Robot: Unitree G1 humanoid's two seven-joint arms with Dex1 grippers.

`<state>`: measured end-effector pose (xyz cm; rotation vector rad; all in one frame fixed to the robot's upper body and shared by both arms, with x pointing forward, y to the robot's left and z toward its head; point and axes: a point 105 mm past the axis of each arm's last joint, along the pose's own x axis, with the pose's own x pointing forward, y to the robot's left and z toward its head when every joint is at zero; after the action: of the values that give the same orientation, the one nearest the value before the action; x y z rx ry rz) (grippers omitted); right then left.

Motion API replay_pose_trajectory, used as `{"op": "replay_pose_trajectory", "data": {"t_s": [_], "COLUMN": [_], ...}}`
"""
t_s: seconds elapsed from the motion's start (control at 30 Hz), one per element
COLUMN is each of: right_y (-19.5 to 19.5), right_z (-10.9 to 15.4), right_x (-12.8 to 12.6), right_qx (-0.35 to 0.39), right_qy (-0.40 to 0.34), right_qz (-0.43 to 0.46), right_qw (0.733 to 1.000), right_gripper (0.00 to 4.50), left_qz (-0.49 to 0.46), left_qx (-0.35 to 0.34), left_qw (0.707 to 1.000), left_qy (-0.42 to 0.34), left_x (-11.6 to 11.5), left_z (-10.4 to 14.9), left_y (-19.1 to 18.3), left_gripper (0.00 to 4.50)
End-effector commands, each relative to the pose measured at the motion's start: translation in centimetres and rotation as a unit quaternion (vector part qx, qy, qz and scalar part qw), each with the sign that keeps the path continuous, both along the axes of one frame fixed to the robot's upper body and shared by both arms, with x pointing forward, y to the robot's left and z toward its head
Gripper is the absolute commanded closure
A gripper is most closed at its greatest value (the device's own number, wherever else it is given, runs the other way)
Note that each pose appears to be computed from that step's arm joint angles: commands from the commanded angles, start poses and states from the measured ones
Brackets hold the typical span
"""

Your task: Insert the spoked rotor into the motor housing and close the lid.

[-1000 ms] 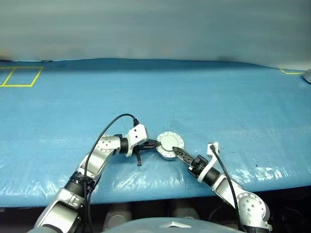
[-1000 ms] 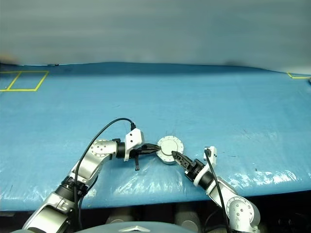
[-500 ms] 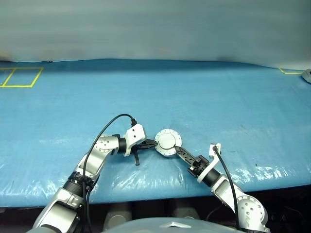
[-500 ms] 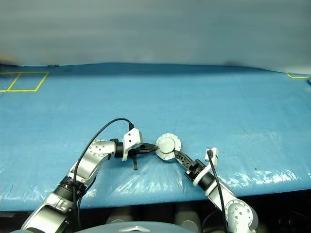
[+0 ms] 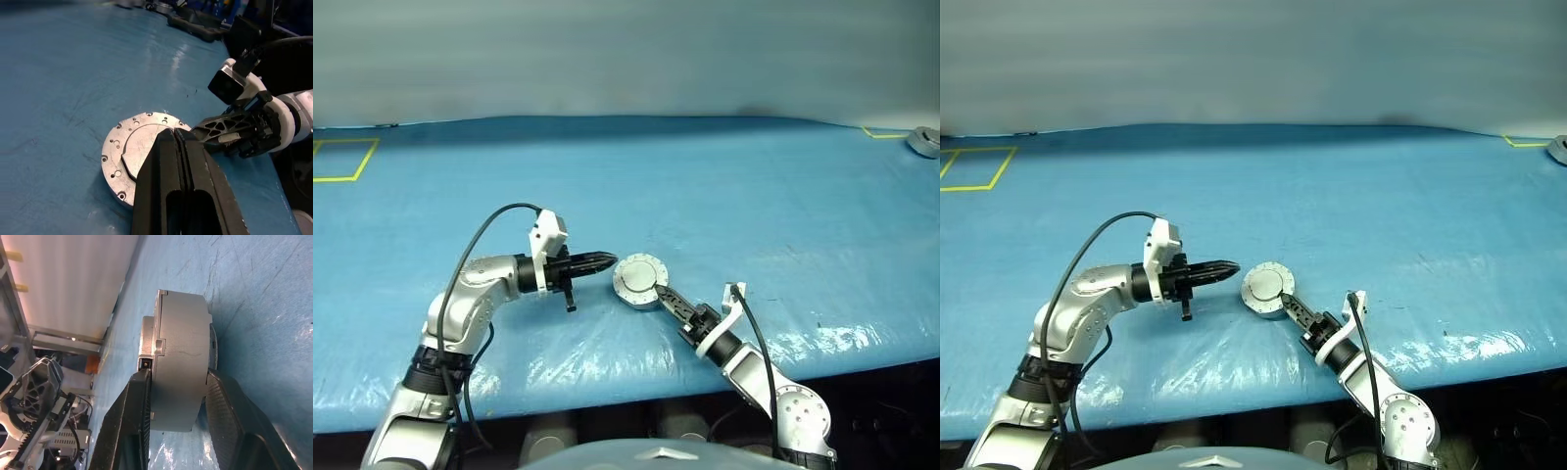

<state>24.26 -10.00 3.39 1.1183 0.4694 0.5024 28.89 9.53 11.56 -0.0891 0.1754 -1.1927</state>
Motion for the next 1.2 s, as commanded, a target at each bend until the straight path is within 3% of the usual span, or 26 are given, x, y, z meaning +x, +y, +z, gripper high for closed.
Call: {"op": "replay_pose_trajectory", "data": {"t_s": [0.03, 0.27, 0.37, 0.43, 0.53, 0.7, 0.87, 0.93, 1.2], "right_y": [1.1, 3.3, 3.9, 4.2, 4.9, 6.1, 7.3, 7.6, 7.7], "right_z": [2.3, 8.6, 9.5, 9.8, 10.2, 11.6, 15.4, 15.6, 14.5], "right_x": [0.7, 1.7, 1.9, 2.2, 2.4, 2.8, 2.6, 2.5, 2.3], "right_qx": [0.060, 0.132, 0.134, 0.134, 0.137, 0.150, 0.182, 0.176, 0.154], "right_qy": [-0.030, -0.138, -0.150, -0.151, -0.150, -0.159, -0.203, -0.203, -0.173], "right_qz": [0.006, 0.047, 0.066, 0.077, 0.098, 0.129, 0.161, 0.175, 0.198], "right_qw": [0.998, 0.980, 0.977, 0.976, 0.974, 0.967, 0.949, 0.947, 0.952], "right_gripper": [3.27, 3.27, 3.27, 3.27, 3.27, 3.27, 3.27, 3.27, 3.27], "left_qz": [0.057, 0.115, 0.131, 0.143, 0.147, 0.168, 0.190, 0.188, 0.147], "left_qx": [-0.055, -0.142, -0.164, -0.216, -0.269, -0.343, -0.388, -0.419, -0.474], "left_qw": [0.996, 0.976, 0.971, 0.960, 0.946, 0.915, 0.882, 0.867, 0.847], "left_qy": [0.041, 0.116, 0.112, 0.106, 0.104, 0.132, 0.189, 0.195, 0.188], "left_x": [0.8, 0.8, 0.5, 0.1, -0.8, -2.3, -3.2, -3.3, -4.2], "left_z": [0.8, 0.1, 0.4, 1.6, 2.6, 2.5, 1.2, 1.6, 3.0], "left_y": [1.1, 1.9, 2.4, 3.2, 4.0, 4.5, 3.8, 3.5, 2.1], "left_gripper": [4.50, 4.50, 4.50, 4.50, 3.88, 2.24, 0.52, 0.04, 0.04]}}
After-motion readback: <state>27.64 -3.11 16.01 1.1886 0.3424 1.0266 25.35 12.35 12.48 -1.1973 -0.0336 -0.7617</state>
